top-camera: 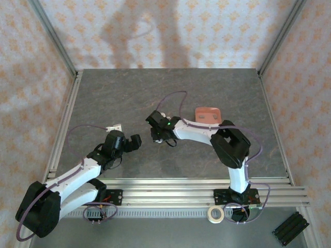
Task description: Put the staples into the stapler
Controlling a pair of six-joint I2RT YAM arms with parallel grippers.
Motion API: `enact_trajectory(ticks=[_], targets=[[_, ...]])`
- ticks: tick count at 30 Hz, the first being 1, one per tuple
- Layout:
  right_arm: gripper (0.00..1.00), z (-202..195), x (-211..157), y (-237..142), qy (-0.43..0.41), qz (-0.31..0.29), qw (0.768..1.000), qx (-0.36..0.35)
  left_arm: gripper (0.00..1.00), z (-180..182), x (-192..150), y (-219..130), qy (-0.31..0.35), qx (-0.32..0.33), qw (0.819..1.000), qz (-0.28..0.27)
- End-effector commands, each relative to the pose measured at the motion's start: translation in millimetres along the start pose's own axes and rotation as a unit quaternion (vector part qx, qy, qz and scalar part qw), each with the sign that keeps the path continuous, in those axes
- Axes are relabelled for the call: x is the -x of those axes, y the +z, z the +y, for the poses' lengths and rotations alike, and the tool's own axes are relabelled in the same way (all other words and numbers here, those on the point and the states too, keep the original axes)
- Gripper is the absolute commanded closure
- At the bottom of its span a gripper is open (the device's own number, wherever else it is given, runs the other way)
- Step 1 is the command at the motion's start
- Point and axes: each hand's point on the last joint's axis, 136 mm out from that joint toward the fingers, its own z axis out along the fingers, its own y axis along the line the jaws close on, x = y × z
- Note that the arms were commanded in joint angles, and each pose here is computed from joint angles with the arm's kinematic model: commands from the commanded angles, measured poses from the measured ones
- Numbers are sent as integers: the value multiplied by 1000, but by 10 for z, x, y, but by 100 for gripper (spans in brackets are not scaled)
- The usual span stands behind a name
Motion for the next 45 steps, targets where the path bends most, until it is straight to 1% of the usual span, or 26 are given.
enact_trajectory(ticks=[1, 6, 11, 16, 22, 45], targets=[[88, 75, 203, -268, -46, -44, 998, 15, 0, 10, 32, 16, 0, -1, 1000, -10], [88, 131, 235, -300, -102, -49, 993, 25, 0, -14, -4, 60, -13, -7, 1000, 0], [88, 105, 129, -179, -127, -12, 992, 14, 0, -23, 1, 76, -16, -6, 1000, 2], [88, 73, 22, -128, -124, 8, 992, 13, 0, -22, 11, 71, -16, -5, 1000, 1], [88, 6, 54, -137, -122, 4, 993, -4, 0, -24, 3, 74, -15, -6, 1000, 3], [88, -126, -111, 49, -123, 29, 992, -25, 0, -9, 4, 57, -14, -3, 1000, 1]])
